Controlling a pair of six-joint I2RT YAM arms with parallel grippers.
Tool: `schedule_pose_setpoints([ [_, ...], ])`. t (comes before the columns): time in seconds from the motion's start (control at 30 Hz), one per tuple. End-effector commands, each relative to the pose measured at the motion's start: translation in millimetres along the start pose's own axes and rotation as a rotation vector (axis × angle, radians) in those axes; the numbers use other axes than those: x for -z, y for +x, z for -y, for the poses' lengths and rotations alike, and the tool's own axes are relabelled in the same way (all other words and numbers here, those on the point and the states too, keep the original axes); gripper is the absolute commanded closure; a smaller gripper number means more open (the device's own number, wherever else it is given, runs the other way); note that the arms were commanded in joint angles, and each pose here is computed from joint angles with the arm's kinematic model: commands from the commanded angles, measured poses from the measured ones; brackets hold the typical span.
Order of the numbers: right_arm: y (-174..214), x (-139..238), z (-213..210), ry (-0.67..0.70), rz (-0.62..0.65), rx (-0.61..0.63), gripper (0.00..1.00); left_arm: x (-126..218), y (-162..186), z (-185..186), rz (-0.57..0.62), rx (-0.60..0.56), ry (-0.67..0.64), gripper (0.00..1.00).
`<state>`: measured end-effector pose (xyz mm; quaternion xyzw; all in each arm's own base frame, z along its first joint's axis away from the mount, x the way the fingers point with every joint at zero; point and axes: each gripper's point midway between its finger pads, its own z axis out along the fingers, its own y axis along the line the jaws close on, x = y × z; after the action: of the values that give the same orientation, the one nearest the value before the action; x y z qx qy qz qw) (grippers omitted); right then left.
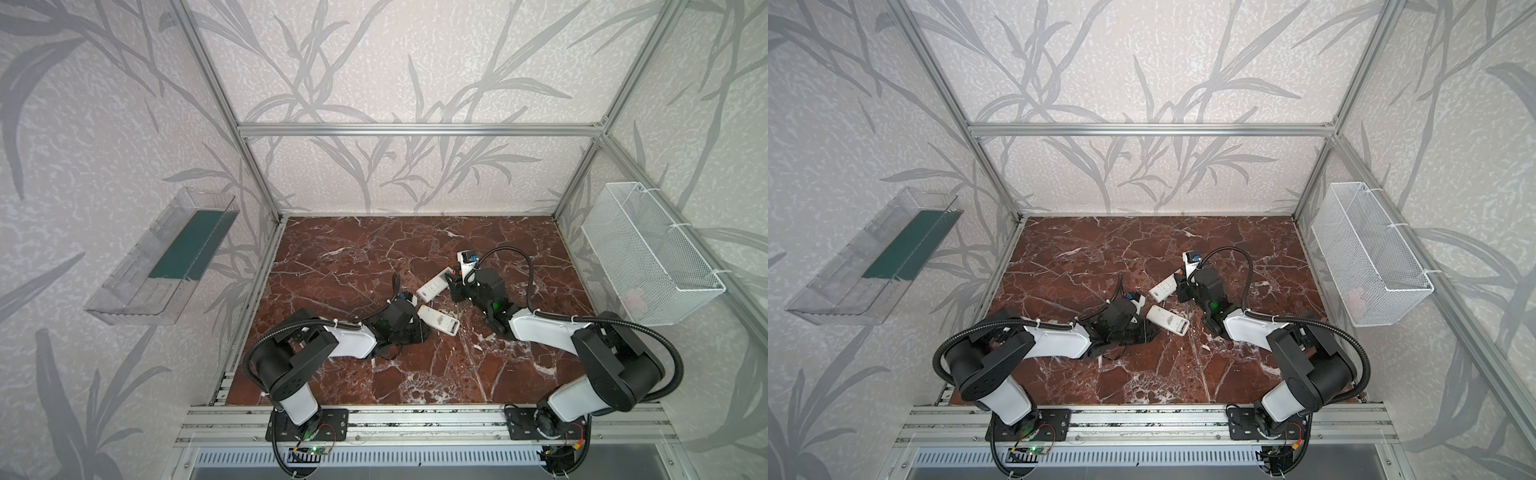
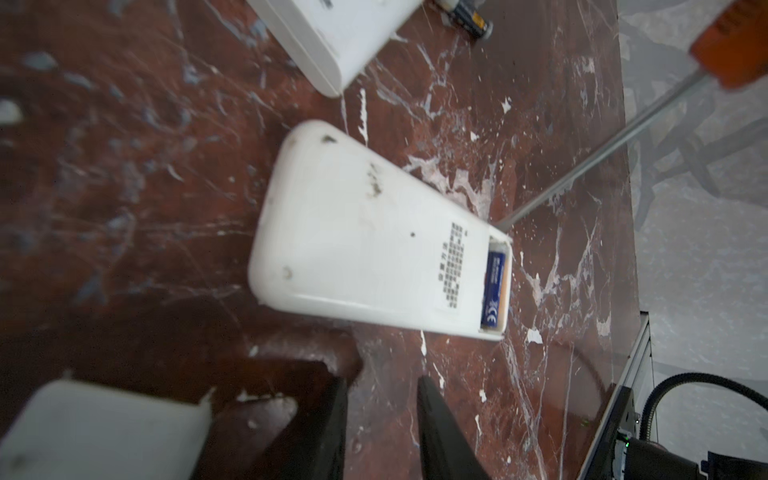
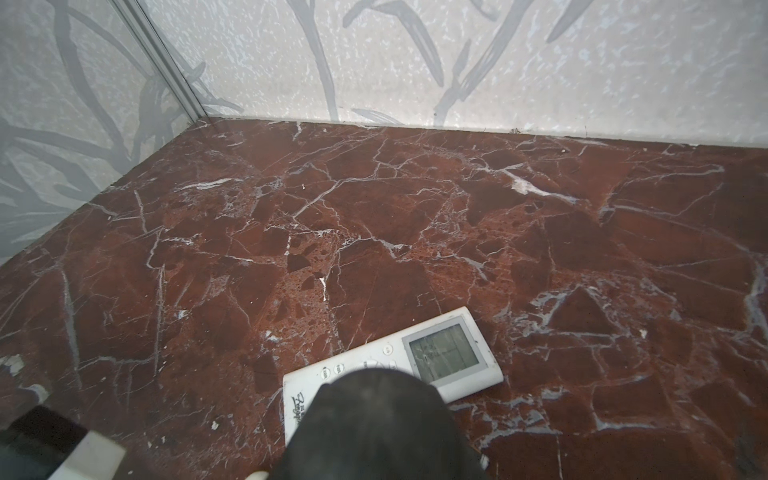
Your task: Unload the batteries from the remote control
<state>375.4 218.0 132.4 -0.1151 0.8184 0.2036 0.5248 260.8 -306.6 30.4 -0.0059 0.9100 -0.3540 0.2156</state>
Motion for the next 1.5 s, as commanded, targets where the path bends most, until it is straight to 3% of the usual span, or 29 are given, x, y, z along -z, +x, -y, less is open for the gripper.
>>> schedule_pose_setpoints([
  [0.0, 0.2, 13.8, -7.6, -0.041, 0.006, -0.058, 1.0, 0.5, -17.0, -2.9, 0.042, 0.023, 0.005, 0.69],
  [0.5, 8.9, 36.1, -60.0, -0.189, -0.021, -0.147, 1.0, -6.7, -45.3, -12.0, 0.024, -0.002, 0.011, 0.68],
  [0.77, -26.7, 59.7, -54.6, -0.146, -0.049, -0.011, 1.0, 21.9, -54.7, -7.3, 0.048, -0.058, 0.0, 0.64],
  [0.93, -33.7, 53.6, -66.4, -0.273, -0.059, -0.045, 1.0, 29.8, -44.4, -3.1, 0.032, -0.058, 0.027, 0.63],
  [1.27, -39.0, 17.3, -91.2, -0.462, 0.086, -0.095, 1.0, 16.3, -1.5, 7.0, 0.0, -0.039, 0.067, 0.63],
  [1.47, -21.1, 4.6, -92.6, -0.485, 0.049, -0.11, 1.0, 12.7, 9.8, 10.4, -0.012, -0.036, 0.076, 0.63],
])
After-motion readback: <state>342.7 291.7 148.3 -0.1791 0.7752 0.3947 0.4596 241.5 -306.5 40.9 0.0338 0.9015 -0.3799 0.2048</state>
